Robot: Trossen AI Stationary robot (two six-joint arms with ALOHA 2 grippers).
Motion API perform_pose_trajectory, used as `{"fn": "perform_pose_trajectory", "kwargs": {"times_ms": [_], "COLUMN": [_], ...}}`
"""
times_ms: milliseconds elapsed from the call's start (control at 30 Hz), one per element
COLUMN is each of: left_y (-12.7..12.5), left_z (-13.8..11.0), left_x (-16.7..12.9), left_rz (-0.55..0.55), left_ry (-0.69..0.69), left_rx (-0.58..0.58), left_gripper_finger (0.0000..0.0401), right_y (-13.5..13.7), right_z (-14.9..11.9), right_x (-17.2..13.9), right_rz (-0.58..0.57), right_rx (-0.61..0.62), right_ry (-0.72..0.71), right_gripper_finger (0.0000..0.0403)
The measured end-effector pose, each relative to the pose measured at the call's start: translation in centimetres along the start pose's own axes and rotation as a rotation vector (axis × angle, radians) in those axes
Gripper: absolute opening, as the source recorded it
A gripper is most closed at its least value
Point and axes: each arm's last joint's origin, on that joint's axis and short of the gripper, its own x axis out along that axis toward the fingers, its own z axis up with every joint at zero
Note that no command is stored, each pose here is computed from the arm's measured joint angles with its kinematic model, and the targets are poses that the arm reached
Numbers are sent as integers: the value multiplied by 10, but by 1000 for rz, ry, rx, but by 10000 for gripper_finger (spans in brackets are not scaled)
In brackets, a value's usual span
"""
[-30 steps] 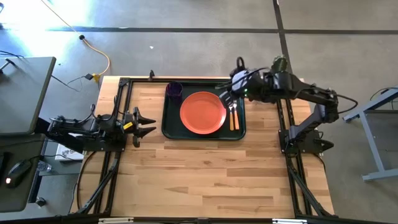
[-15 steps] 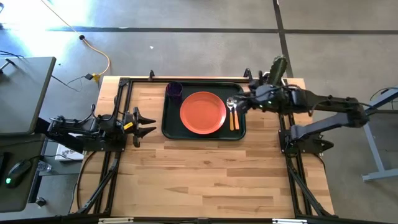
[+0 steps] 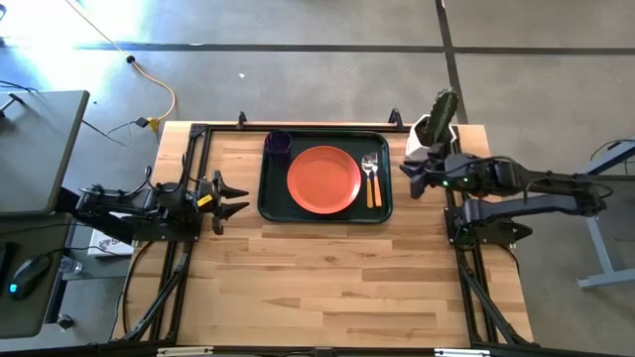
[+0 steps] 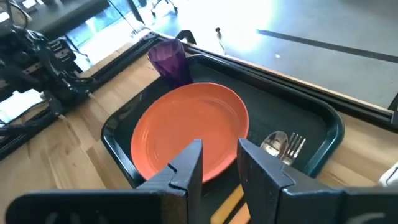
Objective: Pick and place plate/cup/fork/spoon on tray
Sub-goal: Return to Home Position
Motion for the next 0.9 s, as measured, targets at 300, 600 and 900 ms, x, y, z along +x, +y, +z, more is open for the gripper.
{"fn": "perform_pose_trajectory", "kwargs": {"times_ms": [300, 600, 900], "left_y": [0, 0, 0], "left_z": [0, 0, 0], "left_x": [0, 0, 0], "left_rz": [0, 0, 0], "left_ry": [0, 0, 0], "left_rx": [0, 0, 0], "left_gripper_finger": [145, 145, 145], "right_y": [-23, -35, -44], "right_z": [-35, -69, -99], "right_x": [-2, 11, 26], "right_rz": [122, 233, 349], "right_rx": [0, -19, 2], "right_ry": [-106, -198, -248], "right_gripper_finger": [90, 90, 90]}}
